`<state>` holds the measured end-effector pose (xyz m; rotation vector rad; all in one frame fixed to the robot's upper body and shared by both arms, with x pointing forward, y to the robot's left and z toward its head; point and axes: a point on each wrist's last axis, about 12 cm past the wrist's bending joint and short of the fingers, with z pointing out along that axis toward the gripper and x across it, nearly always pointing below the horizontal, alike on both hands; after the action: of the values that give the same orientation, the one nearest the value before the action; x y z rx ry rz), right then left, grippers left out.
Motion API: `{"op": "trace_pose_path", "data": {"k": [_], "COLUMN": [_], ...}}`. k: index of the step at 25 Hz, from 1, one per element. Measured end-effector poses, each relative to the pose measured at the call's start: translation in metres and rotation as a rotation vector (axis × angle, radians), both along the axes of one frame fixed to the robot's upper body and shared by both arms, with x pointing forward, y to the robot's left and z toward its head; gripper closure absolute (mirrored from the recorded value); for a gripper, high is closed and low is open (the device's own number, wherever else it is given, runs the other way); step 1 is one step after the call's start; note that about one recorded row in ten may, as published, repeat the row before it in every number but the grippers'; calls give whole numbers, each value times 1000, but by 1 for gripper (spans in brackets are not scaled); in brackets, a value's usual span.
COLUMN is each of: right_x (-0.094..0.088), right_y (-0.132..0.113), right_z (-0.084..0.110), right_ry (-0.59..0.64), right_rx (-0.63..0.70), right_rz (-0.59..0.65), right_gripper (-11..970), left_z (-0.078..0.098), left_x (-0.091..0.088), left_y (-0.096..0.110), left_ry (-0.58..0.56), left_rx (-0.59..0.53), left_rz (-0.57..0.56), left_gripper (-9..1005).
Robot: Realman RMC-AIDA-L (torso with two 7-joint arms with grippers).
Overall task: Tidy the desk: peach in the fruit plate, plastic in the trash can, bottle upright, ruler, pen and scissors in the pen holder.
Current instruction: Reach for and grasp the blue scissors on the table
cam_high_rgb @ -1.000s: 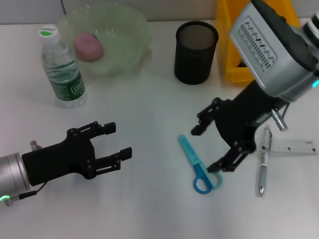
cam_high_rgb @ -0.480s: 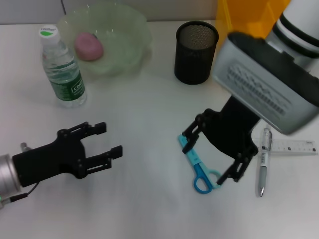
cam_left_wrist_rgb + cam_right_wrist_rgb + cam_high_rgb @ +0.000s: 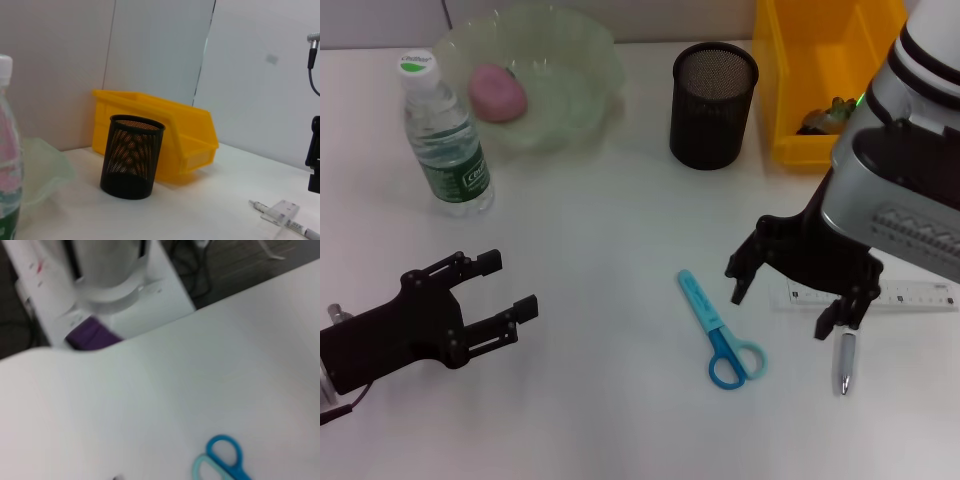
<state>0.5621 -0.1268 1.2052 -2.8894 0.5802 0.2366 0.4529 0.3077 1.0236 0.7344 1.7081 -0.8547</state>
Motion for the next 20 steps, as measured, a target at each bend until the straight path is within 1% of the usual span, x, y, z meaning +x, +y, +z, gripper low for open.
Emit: {"op": "trace_pose_path", "data": {"k": [7, 10, 14, 18, 20], "right_x": [-2, 0, -1, -2, -2], "right_y": [10, 15, 22, 28, 32], "right_z": [-7, -10, -17, -25, -32], "right_ry": [-94, -138, -159, -170, -190], "right_rx": [-63, -45, -8, 9, 12], "right_rz": [190, 276, 372, 433, 460], "right_gripper": [135, 135, 134, 134, 134], "left_z": [-1, -1, -2, -3, -4], "left_x": [-1, -2, -2, -4, -7], "left_y": [-1, 0, 0, 0, 1], "left_ry": [-1, -11, -17, -15, -18], "left_rx": [-6, 5, 11, 15, 17], "left_rz": [7, 2, 1, 1, 4], "left_gripper": [213, 213, 213, 213, 213]}}
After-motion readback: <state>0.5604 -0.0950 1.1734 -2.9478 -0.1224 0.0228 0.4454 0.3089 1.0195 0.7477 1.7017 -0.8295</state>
